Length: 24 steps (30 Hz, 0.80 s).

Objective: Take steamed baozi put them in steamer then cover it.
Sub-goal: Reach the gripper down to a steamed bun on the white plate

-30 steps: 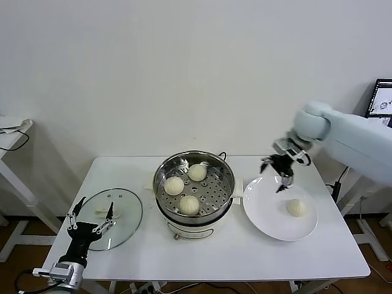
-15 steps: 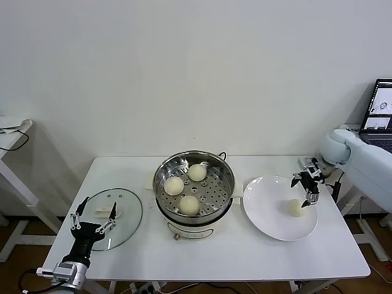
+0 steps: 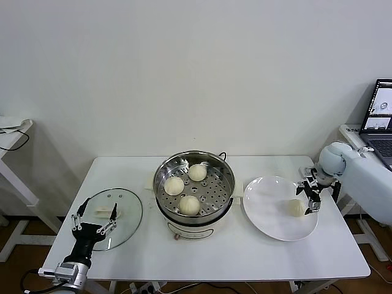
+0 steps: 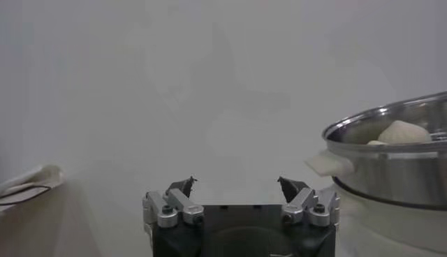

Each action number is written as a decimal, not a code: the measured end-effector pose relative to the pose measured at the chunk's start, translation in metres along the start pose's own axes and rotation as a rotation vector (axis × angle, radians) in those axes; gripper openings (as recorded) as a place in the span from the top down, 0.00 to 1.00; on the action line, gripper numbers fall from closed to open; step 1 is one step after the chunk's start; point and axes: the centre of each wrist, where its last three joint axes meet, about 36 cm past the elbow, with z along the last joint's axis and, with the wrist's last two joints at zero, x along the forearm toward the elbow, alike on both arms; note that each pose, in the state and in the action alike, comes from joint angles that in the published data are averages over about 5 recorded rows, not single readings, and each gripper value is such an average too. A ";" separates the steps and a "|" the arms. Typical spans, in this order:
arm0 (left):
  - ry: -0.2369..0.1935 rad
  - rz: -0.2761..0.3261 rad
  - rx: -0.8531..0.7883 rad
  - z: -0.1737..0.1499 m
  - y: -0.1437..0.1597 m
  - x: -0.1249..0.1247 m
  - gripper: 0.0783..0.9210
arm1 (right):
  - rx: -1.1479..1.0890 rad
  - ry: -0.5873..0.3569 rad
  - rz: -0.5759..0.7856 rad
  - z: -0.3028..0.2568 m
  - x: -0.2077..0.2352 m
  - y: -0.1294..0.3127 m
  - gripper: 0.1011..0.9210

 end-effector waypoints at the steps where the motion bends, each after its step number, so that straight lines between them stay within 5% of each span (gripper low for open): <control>1: 0.000 0.000 0.000 0.000 0.000 0.000 0.12 | -0.001 0.000 0.000 0.000 -0.002 0.000 0.12; 19: -0.002 -0.006 -0.003 0.000 0.002 0.000 0.12 | 0.004 0.013 0.000 -0.005 -0.020 -0.001 0.13; 24: -0.002 -0.004 -0.001 0.001 0.000 -0.001 0.12 | 0.009 0.016 -0.001 -0.006 -0.022 0.000 0.23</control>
